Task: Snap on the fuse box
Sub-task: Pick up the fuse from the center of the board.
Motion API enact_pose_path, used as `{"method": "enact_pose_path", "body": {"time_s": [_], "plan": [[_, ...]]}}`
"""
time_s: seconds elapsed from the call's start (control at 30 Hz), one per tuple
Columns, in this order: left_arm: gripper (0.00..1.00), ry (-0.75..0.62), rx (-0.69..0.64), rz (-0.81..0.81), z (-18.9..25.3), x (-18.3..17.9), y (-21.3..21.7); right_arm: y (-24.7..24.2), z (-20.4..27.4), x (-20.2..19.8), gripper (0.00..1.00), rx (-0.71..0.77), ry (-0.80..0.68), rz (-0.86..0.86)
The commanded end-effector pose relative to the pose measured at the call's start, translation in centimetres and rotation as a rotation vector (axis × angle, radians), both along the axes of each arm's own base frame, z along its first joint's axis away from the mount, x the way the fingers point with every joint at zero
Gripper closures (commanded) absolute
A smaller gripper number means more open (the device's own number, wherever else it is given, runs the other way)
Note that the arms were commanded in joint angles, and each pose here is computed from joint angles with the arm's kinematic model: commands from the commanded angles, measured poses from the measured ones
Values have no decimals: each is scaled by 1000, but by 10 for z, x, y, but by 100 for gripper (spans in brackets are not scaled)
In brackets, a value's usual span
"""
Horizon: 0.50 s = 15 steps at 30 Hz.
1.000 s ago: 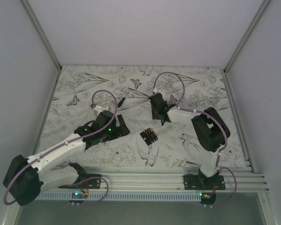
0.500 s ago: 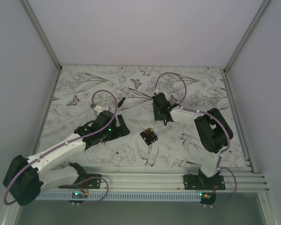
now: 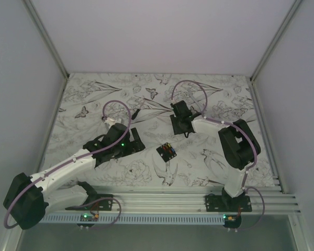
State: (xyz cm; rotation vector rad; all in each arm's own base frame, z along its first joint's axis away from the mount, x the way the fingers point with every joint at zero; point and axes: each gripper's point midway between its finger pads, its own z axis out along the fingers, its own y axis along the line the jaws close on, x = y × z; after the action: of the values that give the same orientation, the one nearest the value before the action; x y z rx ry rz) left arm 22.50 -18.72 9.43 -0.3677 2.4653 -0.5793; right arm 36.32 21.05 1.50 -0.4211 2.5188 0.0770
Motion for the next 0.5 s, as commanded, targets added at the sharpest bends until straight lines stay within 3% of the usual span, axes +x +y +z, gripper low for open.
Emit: {"method": "enact_pose_path", "body": {"time_s": [0.0, 0.47], "plan": [[0, 17, 9, -16, -3, -2, 0, -7, -13, -8, 60, -42, 66, 30], [0, 21, 6, -20, -4, -3, 0, -10, -22, -4, 65, -84, 78, 60]]}}
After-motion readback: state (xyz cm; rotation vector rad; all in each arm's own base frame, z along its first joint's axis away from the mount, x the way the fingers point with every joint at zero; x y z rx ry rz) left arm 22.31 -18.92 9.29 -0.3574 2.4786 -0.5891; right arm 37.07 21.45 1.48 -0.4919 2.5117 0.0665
